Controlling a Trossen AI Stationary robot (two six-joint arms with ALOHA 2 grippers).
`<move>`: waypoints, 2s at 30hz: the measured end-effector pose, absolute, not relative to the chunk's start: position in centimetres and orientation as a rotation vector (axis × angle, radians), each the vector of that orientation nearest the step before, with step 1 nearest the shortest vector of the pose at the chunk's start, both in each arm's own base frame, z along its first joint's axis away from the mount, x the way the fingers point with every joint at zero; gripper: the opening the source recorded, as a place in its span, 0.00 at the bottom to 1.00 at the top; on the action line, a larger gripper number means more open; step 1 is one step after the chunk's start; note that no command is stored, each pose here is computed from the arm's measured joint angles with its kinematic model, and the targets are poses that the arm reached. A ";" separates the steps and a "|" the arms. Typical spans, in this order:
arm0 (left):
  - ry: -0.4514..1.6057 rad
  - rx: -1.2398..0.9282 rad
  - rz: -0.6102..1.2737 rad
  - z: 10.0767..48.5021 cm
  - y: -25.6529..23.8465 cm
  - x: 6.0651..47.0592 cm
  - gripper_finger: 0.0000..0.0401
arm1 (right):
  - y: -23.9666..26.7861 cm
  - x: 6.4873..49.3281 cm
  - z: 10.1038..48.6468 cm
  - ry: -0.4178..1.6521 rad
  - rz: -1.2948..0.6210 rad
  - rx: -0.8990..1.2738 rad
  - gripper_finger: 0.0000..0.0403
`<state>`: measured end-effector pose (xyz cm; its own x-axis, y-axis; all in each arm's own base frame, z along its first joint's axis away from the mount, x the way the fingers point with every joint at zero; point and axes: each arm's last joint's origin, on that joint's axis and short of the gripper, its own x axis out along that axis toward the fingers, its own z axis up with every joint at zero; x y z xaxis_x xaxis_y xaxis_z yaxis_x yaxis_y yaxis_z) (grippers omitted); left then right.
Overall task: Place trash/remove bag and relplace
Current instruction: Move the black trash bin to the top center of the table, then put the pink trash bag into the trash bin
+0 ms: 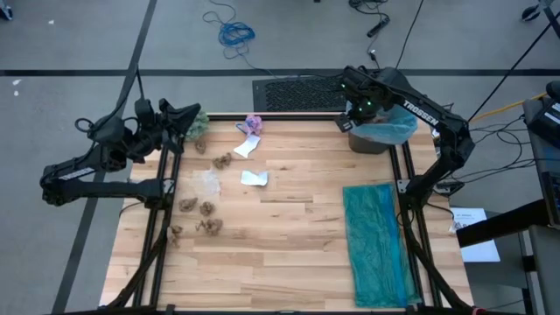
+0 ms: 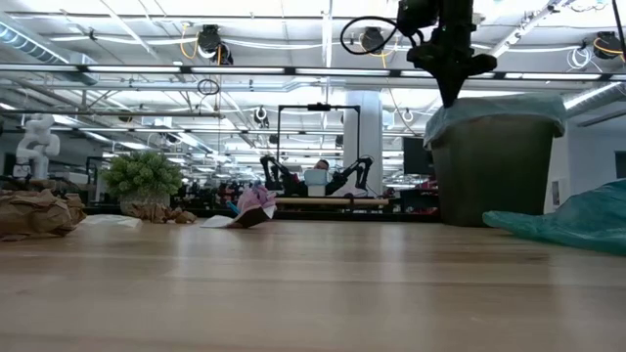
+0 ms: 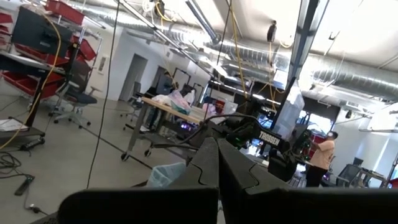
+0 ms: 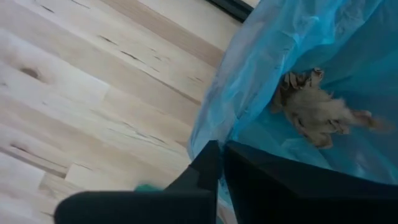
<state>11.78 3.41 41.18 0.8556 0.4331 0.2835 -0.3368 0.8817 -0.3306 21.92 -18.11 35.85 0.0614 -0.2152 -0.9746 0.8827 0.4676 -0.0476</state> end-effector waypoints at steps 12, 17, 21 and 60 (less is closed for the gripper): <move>-0.360 -0.275 0.410 41.2 3.4 11.8 0.00 | -14.7 24.9 36.0 1.186 -0.672 0.733 0.00; -0.361 -0.275 0.410 41.2 3.4 11.8 0.00 | -12.1 27.1 36.3 1.125 -0.501 0.767 0.00; -0.362 -0.275 0.410 41.2 3.4 11.7 0.00 | -10.4 27.9 36.3 1.136 -0.452 0.770 0.00; 0.821 -0.423 0.611 38.4 15.1 20.6 0.00 | -9.2 23.5 52.8 0.458 -0.331 0.410 0.62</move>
<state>20.61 15.10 38.38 0.5276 0.3368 -0.7799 -0.6503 0.7509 -0.1156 23.52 -9.18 52.79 0.8467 -0.2150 -0.4867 0.3952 0.8666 0.3048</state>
